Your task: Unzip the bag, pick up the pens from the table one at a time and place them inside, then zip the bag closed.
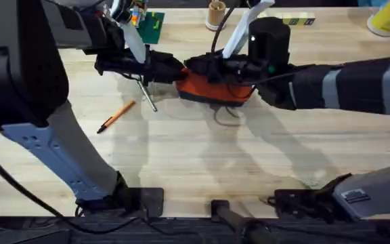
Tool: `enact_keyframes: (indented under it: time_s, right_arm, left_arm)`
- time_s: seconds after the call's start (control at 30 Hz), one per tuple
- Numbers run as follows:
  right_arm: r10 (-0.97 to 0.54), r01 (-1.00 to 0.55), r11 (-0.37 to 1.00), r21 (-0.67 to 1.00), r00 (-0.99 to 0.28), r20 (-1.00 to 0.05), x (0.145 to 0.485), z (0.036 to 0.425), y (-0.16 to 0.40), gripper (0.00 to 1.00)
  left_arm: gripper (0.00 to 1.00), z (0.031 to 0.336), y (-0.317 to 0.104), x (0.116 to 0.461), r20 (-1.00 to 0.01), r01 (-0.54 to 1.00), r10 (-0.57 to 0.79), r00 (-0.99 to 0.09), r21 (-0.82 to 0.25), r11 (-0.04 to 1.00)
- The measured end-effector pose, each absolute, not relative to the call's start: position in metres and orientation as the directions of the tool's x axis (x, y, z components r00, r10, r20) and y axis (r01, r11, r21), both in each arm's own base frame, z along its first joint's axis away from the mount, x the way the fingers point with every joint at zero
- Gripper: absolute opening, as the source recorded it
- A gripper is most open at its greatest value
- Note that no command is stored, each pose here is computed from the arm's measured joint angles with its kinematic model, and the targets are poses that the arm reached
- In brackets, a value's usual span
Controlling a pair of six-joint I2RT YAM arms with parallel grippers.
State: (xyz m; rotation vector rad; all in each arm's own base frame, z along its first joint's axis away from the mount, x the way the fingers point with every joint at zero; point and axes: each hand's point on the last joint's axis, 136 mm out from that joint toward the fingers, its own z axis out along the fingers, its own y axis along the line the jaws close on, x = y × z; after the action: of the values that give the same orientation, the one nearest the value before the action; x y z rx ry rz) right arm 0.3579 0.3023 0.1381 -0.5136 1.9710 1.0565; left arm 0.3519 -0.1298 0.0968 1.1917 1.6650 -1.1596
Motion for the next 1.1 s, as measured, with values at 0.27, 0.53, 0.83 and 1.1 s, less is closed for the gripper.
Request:
enact_keyframes:
  time_s: [0.27,0.53,0.83,1.1]
  right_arm:
    - [0.042,-0.658,0.559,0.505,-0.585,-0.81,0.359,0.142,0.304,0.785]
    - [0.044,-0.659,0.556,0.507,-0.586,-0.809,0.359,0.143,0.305,0.997]
    - [0.049,-0.664,0.553,0.503,-0.577,-0.815,0.358,0.15,0.305,0.997]
    - [0.09,-0.707,0.529,0.47,-0.504,-0.859,0.353,0.194,0.302,0.997]
  left_arm:
    - [0.042,0.097,-0.13,0.352,-0.927,0.96,0.261,-0.268,-0.236,0.149]
    - [0.042,0.097,-0.13,0.352,-0.927,0.961,0.262,-0.268,-0.236,0.147]
    - [0.042,0.097,-0.13,0.352,-0.927,0.961,0.262,-0.268,-0.236,0.147]
    - [0.042,0.097,-0.13,0.352,-0.927,0.961,0.262,-0.268,-0.236,0.147]
